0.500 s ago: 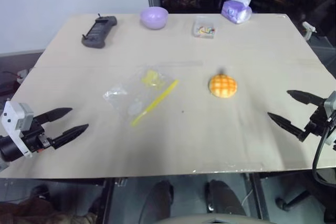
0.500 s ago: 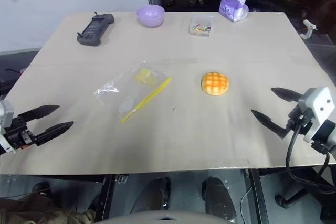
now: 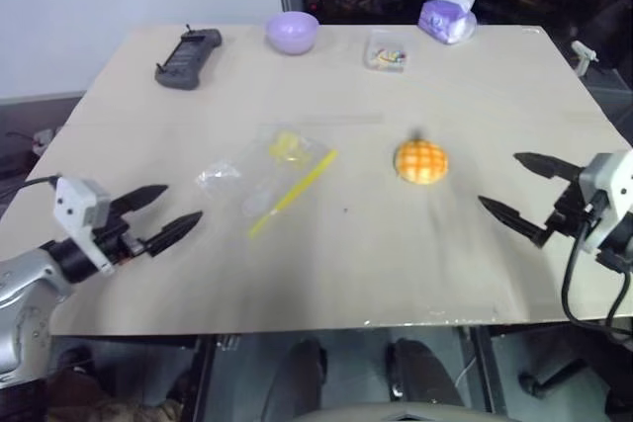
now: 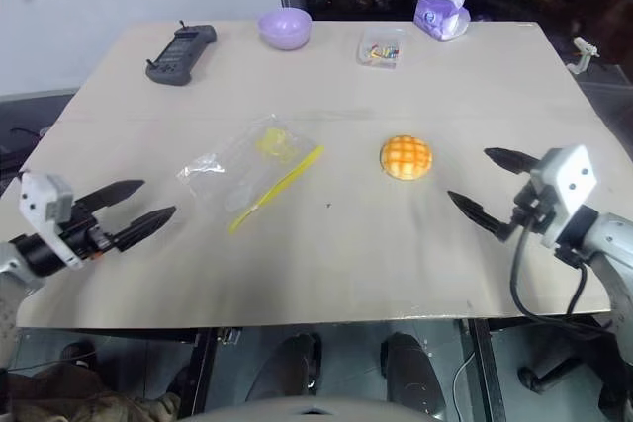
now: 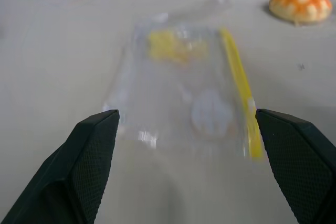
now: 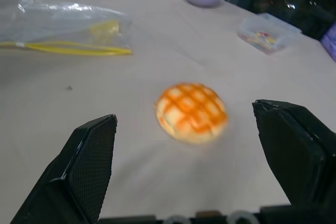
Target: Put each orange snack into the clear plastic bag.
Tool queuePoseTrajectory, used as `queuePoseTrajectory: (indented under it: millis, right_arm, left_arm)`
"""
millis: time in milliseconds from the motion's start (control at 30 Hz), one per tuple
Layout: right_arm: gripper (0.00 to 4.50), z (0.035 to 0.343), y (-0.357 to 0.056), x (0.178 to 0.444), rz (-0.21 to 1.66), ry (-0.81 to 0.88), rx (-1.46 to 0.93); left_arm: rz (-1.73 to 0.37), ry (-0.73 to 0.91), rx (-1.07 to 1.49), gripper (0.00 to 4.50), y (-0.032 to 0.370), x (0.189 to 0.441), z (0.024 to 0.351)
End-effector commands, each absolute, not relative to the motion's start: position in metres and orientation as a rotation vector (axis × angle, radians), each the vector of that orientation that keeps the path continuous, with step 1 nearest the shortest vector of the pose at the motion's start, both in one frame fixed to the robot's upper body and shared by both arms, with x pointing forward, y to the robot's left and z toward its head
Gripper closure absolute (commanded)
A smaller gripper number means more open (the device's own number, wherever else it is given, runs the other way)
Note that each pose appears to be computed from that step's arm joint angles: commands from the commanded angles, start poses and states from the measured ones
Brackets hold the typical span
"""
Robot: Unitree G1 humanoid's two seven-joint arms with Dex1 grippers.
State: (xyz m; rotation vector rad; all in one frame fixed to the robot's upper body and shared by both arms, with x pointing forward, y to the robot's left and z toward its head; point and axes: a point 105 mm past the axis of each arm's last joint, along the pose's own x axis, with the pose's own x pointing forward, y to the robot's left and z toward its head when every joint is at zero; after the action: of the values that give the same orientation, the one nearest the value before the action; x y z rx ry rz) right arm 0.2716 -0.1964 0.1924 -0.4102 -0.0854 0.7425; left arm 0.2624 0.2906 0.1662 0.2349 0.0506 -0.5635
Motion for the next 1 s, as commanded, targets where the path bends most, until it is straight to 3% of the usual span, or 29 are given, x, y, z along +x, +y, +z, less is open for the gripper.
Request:
queuePoseTrajectory:
  millis: [33,200,367,533,700,1000]
  right_arm:
    - [0.00,0.204,-0.185,0.279,0.742,-0.152,-0.443]
    - [0.00,0.209,-0.159,0.286,0.812,-0.189,-0.443]
    - [0.00,0.206,-0.133,0.279,0.924,-0.198,-0.422]
    - [0.00,0.204,-0.117,0.279,0.938,-0.211,-0.444]
    - [0.00,0.201,-0.109,0.278,0.951,-0.218,-0.441]
    - [0.00,0.201,-0.106,0.279,0.934,-0.235,-0.451]
  left_arm:
    - [-0.484,0.006,0.265,0.08,0.287,0.273,0.176]
    - [-0.390,0.168,-0.027,0.08,0.287,0.281,0.167]
    - [-0.377,0.424,-0.339,0.08,0.288,0.255,0.133]
    - [-0.263,0.531,-0.522,0.08,0.301,0.240,0.110]
    - [-0.203,0.545,-0.623,0.08,0.288,0.255,0.096]
    - [-0.269,0.575,-0.823,0.08,0.241,0.312,0.085]
